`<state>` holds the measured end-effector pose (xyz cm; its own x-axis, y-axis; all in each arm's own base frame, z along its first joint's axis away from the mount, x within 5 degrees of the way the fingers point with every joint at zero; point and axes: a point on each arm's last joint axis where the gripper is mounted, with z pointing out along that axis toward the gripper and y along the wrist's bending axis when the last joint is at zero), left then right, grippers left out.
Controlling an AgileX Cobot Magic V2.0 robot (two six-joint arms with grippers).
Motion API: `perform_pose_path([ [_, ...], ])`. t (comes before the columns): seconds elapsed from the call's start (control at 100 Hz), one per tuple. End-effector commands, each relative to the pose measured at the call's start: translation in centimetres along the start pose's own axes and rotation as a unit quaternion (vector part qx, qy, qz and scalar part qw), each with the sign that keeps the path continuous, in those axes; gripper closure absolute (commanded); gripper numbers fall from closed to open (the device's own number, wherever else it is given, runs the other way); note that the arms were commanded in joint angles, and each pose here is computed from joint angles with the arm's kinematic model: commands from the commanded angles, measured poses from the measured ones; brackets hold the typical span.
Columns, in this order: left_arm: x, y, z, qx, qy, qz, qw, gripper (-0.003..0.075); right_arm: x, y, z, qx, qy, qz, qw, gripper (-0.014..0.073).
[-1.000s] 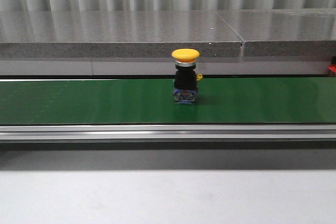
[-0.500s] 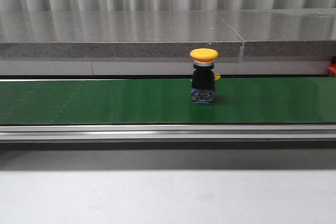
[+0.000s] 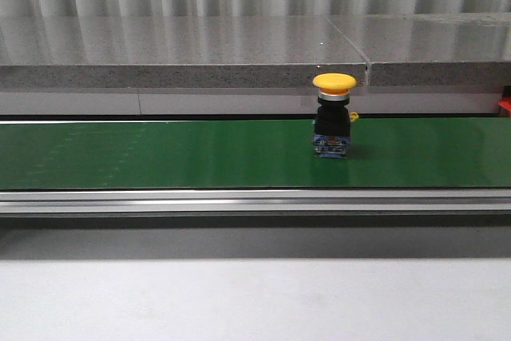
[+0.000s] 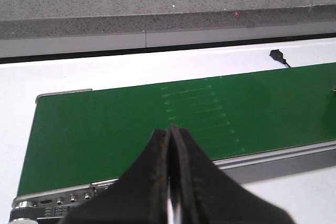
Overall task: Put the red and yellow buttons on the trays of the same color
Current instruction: 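Move the right gripper back over the yellow button at the belt's end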
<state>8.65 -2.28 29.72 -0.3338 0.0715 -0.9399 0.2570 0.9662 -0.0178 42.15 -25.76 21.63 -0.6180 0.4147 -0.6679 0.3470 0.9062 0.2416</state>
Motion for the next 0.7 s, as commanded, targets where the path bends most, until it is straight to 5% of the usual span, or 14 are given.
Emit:
perform_pose_path([
  [0.0, -1.4, 0.0, -0.3, -0.004, -0.044, -0.008, 0.999, 0.0741, -4.5, 1.9, -5.8, -0.006, -0.086, -0.021, 0.996, -0.0009],
  [0.41, -1.4, 0.0, -0.3, -0.004, -0.044, -0.008, 0.999, 0.0741, -6.3, 6.6, -14.6, -0.088, -0.097, -0.043, 0.99, -0.0008],
  [0.69, -1.4, 0.0, -0.3, -0.004, -0.044, -0.008, 0.999, 0.0741, -3.5, 10.2, -20.3, -0.112, -0.097, -0.081, 0.986, -0.0008],
])
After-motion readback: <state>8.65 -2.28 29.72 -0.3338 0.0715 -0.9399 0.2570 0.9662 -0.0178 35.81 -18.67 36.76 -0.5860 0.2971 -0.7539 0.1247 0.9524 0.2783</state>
